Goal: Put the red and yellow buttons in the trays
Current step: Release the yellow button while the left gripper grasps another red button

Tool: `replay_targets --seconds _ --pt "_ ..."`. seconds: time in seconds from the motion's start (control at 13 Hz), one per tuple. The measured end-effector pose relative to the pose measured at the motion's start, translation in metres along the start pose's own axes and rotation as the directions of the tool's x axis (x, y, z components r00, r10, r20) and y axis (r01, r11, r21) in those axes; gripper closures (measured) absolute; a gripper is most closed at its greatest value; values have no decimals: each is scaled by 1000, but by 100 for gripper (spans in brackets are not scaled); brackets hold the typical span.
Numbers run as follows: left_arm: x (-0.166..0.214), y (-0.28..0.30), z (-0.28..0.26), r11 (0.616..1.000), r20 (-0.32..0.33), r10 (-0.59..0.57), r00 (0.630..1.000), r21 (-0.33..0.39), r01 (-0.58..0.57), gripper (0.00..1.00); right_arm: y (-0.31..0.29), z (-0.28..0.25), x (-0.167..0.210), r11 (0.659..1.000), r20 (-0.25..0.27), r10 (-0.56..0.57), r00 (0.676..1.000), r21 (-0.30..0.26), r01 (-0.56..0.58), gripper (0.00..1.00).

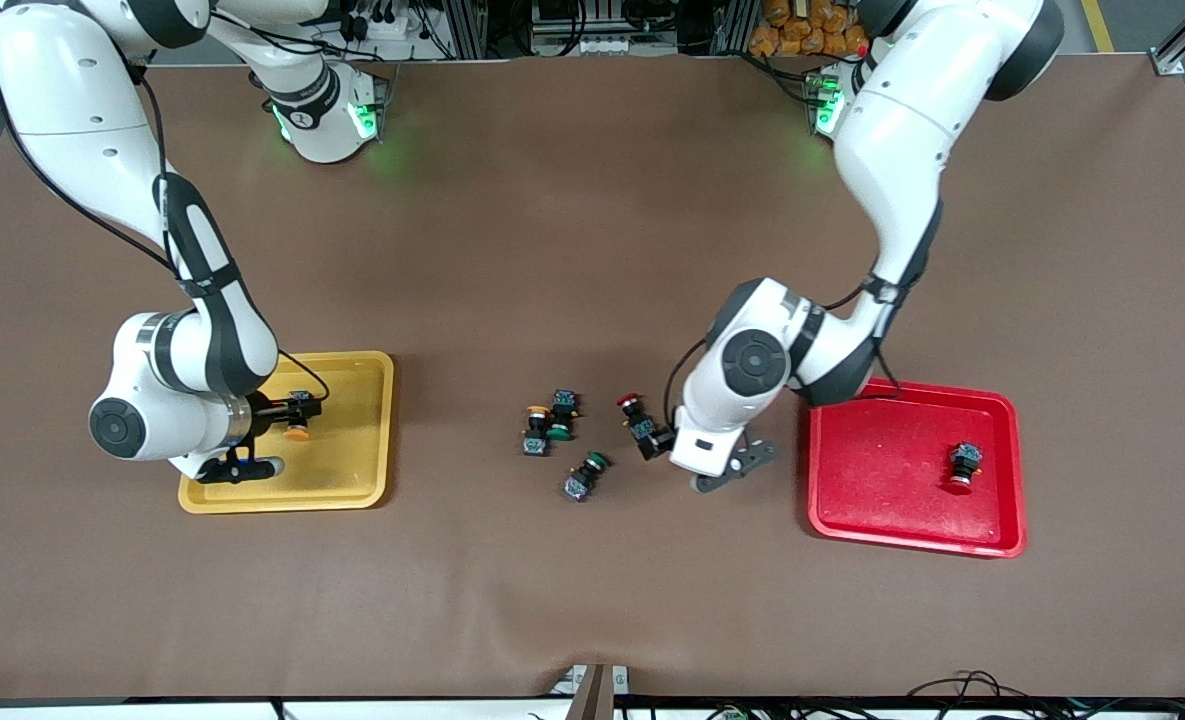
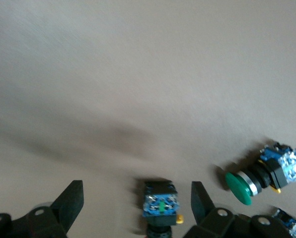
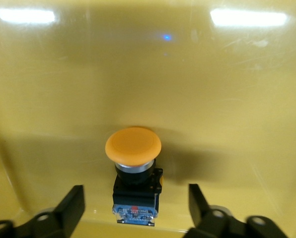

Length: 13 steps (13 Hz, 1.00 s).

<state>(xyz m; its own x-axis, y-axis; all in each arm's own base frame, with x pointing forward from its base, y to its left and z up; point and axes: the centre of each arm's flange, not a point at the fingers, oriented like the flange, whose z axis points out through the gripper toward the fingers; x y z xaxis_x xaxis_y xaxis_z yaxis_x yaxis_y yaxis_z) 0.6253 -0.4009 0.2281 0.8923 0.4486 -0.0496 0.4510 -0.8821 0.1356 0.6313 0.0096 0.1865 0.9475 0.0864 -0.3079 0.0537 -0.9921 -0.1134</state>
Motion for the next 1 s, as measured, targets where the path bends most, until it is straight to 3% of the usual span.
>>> replay_targets --seconds 0.39,0.77,0.85,1.0 --pt "-27 13 31 1000 5 24 1000 -4 -24 4 4 -16 6 1000 -29 4 1000 0 -4 0" --pt "-49 17 57 996 -35 70 997 58 -68 10 -7 -36 8 1000 -4 -12 1000 12 12 0" --pt "-51 18 58 996 -37 73 997 60 -70 15 -11 -41 8 1000 5 -16 1000 21 16 0" --pt "-50 18 57 996 -39 72 997 59 -70 37 -20 -54 8 999 22 -17 1000 37 16 0"
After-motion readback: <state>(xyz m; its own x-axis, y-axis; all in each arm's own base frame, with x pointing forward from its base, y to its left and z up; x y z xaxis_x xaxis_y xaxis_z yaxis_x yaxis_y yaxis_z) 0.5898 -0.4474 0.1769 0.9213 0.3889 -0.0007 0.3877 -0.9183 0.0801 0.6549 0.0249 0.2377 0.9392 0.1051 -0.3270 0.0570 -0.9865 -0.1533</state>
